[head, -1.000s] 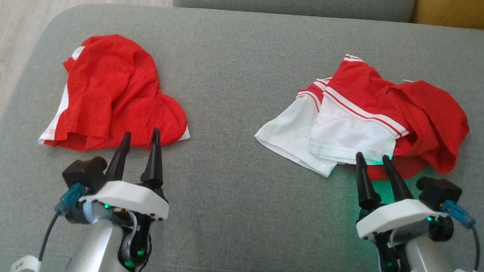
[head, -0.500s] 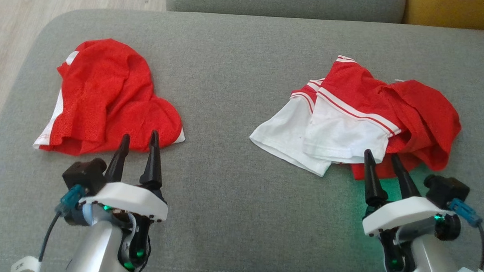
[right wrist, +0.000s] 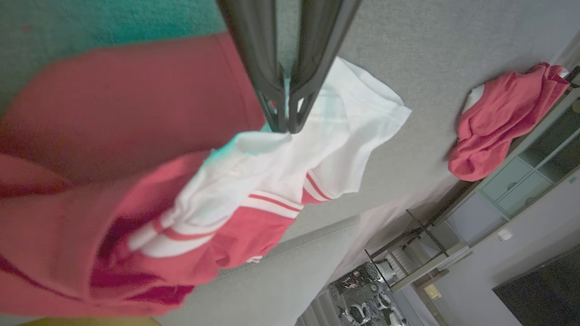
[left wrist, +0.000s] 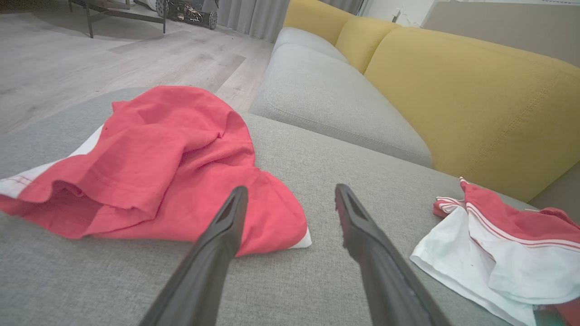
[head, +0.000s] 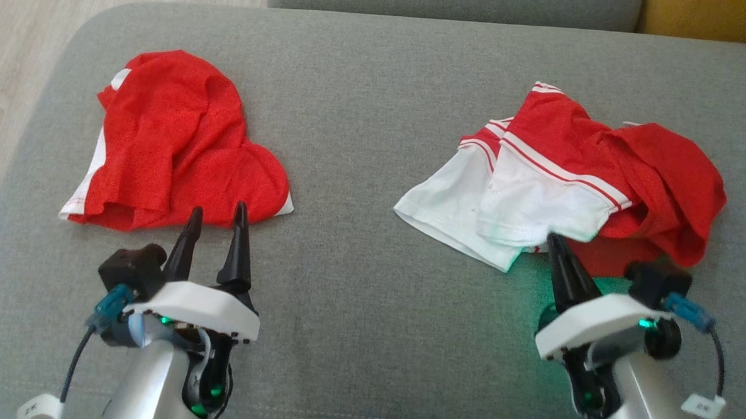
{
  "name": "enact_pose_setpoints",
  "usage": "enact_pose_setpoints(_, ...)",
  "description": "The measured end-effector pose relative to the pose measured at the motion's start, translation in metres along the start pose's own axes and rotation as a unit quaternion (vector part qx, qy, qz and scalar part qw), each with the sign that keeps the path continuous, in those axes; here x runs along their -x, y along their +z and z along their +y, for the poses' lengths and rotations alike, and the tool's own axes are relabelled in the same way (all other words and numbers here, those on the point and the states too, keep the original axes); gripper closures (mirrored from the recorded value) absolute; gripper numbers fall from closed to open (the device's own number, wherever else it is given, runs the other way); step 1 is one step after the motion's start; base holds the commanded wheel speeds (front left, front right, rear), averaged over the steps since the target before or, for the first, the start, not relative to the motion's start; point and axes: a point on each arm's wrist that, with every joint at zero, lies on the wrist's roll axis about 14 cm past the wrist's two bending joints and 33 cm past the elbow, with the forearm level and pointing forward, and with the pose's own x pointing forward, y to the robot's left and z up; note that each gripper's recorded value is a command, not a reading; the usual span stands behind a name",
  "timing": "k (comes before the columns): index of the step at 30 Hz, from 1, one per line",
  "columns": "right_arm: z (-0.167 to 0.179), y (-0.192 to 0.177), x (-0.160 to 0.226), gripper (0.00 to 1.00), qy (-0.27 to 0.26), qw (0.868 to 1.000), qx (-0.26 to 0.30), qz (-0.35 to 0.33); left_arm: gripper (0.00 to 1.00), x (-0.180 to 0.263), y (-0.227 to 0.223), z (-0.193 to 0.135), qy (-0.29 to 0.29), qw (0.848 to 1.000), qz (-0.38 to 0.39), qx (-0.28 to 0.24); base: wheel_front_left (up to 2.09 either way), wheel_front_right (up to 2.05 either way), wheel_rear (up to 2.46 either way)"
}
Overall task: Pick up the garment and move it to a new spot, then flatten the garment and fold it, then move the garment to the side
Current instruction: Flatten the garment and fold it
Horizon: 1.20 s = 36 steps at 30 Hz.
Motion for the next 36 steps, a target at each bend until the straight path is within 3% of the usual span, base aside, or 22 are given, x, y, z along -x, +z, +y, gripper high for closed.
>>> enact_pose_setpoints(5,0.016,0.031,-0.011,1.0,0.024,0.999,0.009,-0.04,0.0,0.001,0.002,0.001,0.001,1.0,-0.003,0.0,0.0,0.0,0.0)
enact_pose_setpoints(11,0.037,0.093,-0.021,1.0,0.051,0.992,0.048,-0.104,0.0,0.001,0.005,-0.001,0.001,1.0,-0.007,0.0,0.0,0.0,0.0)
enact_pose_setpoints(20,0.076,0.227,-0.05,1.0,0.071,0.963,0.171,-0.196,0.0,-0.003,0.004,-0.003,-0.001,1.0,-0.005,0.011,0.0,0.0,0.0)
enact_pose_setpoints(24,0.059,0.279,-0.073,1.0,0.04,0.964,0.159,-0.209,0.0,-0.005,0.005,0.005,0.012,1.0,-0.006,0.016,0.0,0.0,0.0)
enact_pose_setpoints(29,0.001,0.298,-0.096,1.0,-0.049,0.961,0.196,-0.187,0.0,-0.001,-0.001,0.016,0.031,0.999,0.003,0.019,0.0,0.0,0.0)
enact_pose_setpoints(30,-0.013,0.295,-0.1,0.55,-0.069,0.963,0.193,-0.175,0.0,-0.001,-0.003,0.019,0.035,0.999,0.005,0.02,0.0,0.0,0.0)
enact_pose_setpoints(31,-0.028,0.291,-0.104,0.0,-0.087,0.966,0.179,-0.165,0.0,-0.001,-0.004,0.021,0.038,0.999,0.007,0.02,0.0,0.0,0.0)
enact_pose_setpoints(36,-0.071,0.266,-0.108,0.0,-0.146,0.963,0.191,-0.125,0.0,-0.005,-0.005,0.021,0.038,0.999,0.009,0.019,0.0,0.0,0.0)
